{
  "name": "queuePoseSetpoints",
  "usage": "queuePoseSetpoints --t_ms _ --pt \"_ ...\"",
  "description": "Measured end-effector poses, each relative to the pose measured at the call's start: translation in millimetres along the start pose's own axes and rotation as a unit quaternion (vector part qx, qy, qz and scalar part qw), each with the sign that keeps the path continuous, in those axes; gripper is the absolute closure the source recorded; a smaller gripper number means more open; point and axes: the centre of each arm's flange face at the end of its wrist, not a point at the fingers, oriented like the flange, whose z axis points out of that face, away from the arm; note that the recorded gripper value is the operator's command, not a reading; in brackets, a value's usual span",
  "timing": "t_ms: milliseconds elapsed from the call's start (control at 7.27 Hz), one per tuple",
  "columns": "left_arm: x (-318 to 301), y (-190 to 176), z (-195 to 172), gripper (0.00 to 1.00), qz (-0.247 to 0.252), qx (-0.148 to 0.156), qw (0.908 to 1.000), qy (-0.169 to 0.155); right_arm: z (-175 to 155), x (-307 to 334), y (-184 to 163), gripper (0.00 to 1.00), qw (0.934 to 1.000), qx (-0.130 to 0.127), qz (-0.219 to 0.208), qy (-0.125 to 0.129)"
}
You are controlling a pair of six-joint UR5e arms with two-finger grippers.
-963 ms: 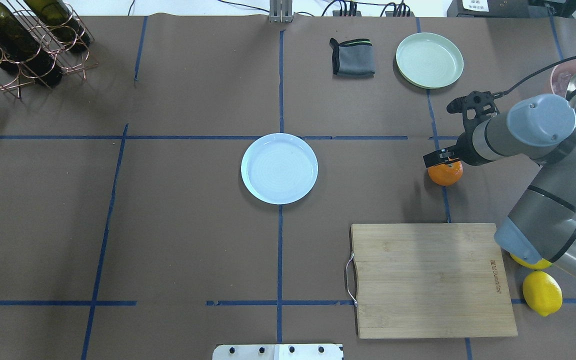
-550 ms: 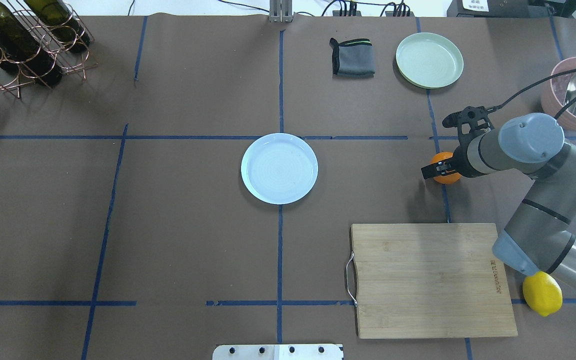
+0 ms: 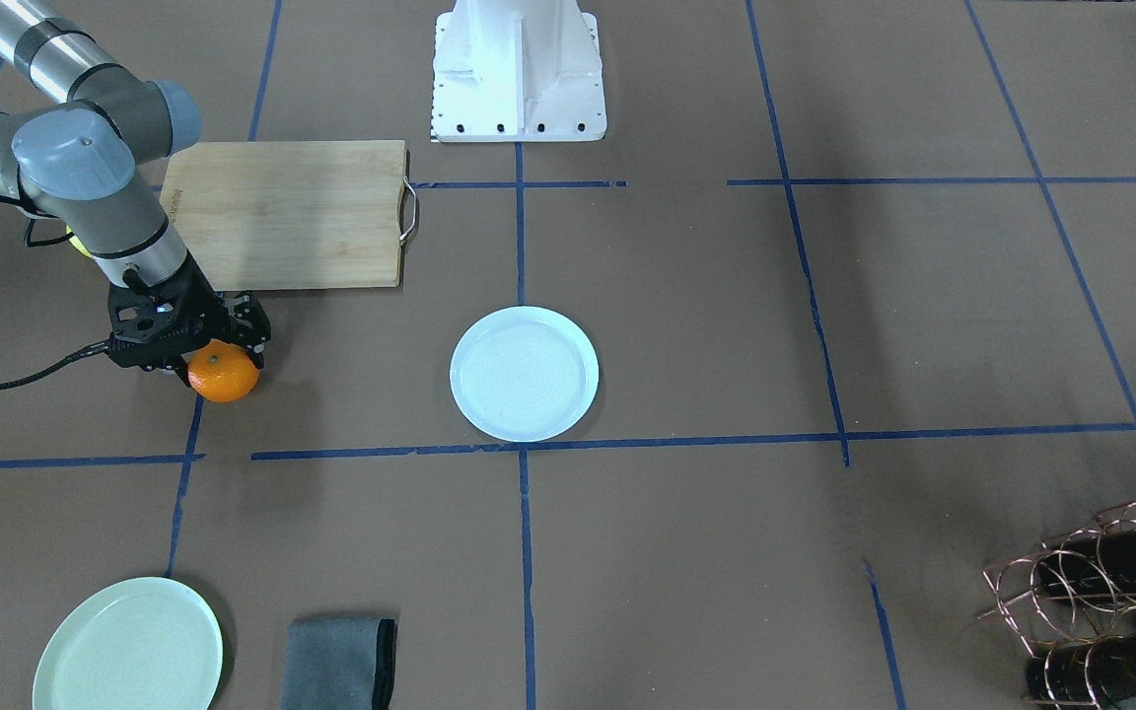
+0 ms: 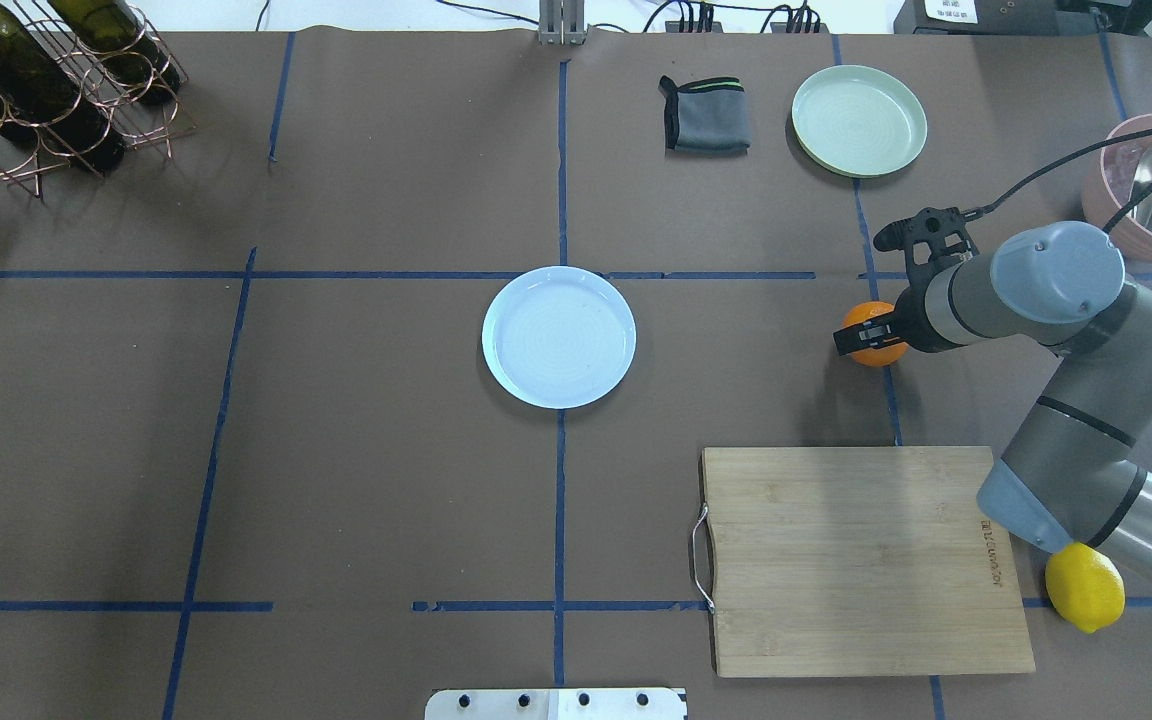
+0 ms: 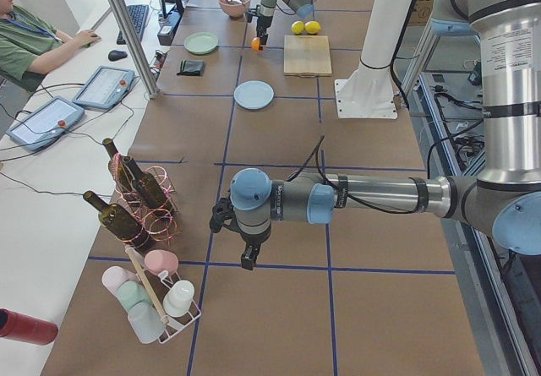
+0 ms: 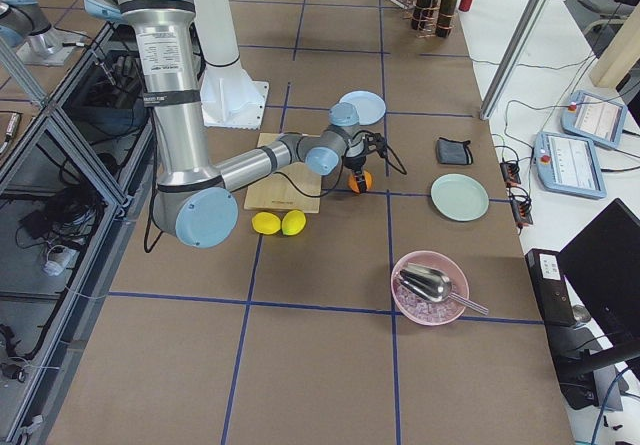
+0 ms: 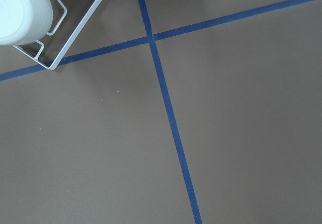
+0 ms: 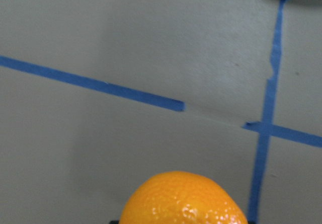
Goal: Pick orange to plate
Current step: 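Carry the orange with the right gripper over the light blue plate and lower it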
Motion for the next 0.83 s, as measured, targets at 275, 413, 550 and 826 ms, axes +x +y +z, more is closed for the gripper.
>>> queuePoseSetpoints --t_ms 275,413,550,826 --pt "0.7 -0.5 -0.8 0.0 0.001 0.001 1.0 0.0 -13.3 -120.6 -41.7 0.71 0.9987 0.0 0.051 0.007" --pt "0.9 -0.7 -1.0 0.0 0.001 0.001 1.0 0.0 -15.4 -182.2 -60.6 0.7 0.9968 0.002 0.078 0.019" --pt "1.1 -0.9 -1.2 0.0 0.001 0.001 1.0 0.0 -8.5 -234.9 -73.9 0.7 0.9946 0.005 0.1 0.026" --pt "1.4 -1.0 -1.4 0.0 0.001 0.002 1.0 0.0 19.4 -320.0 -74.8 0.67 0.9891 0.021 0.136 0.051"
